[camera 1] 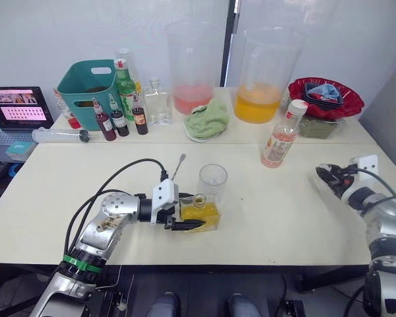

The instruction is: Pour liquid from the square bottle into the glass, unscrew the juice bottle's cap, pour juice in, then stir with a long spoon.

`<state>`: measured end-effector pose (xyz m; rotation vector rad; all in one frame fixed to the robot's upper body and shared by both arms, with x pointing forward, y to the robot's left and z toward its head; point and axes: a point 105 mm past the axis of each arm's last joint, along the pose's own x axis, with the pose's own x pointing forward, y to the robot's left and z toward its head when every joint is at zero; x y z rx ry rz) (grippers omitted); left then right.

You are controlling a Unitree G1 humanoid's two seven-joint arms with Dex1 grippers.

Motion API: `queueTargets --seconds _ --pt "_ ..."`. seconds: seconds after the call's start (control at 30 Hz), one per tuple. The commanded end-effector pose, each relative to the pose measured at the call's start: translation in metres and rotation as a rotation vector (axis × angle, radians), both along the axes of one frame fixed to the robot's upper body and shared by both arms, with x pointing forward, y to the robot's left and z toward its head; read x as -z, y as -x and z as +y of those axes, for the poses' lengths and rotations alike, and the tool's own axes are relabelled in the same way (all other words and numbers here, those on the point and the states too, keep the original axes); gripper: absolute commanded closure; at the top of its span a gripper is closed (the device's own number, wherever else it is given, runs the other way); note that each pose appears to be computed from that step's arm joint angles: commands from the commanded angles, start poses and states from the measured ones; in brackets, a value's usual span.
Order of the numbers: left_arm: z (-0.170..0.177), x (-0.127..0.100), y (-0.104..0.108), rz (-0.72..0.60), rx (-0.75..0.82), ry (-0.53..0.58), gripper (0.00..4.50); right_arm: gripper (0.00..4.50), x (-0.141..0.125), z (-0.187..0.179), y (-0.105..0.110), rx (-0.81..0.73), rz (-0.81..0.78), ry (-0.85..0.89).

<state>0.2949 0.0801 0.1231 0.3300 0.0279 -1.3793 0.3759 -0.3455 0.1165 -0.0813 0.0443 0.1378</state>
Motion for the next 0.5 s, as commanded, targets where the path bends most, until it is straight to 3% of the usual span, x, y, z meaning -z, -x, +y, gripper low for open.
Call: queueTargets --seconds 0.03,0.37,0.43,0.5 --pt "-0.003 -0.017 -0.002 -0.069 -0.021 0.02 1.71 3.44 -0.01 -0.007 -0.002 0.043 -0.059 -0.035" --pt "-0.003 -0.016 0.002 -0.051 -0.023 0.015 1.71 3.44 0.01 -0.005 0.001 0.054 -0.013 -0.068" --pt "-0.006 -0.018 0.005 -0.046 -0.008 0.035 1.71 2.43 0.008 -0.006 0.002 0.047 -0.023 -0.094" --pt "-0.007 -0.018 0.006 -0.031 -0.007 0.035 1.71 1.8 0.005 -0.006 0.002 0.041 -0.035 -0.091"
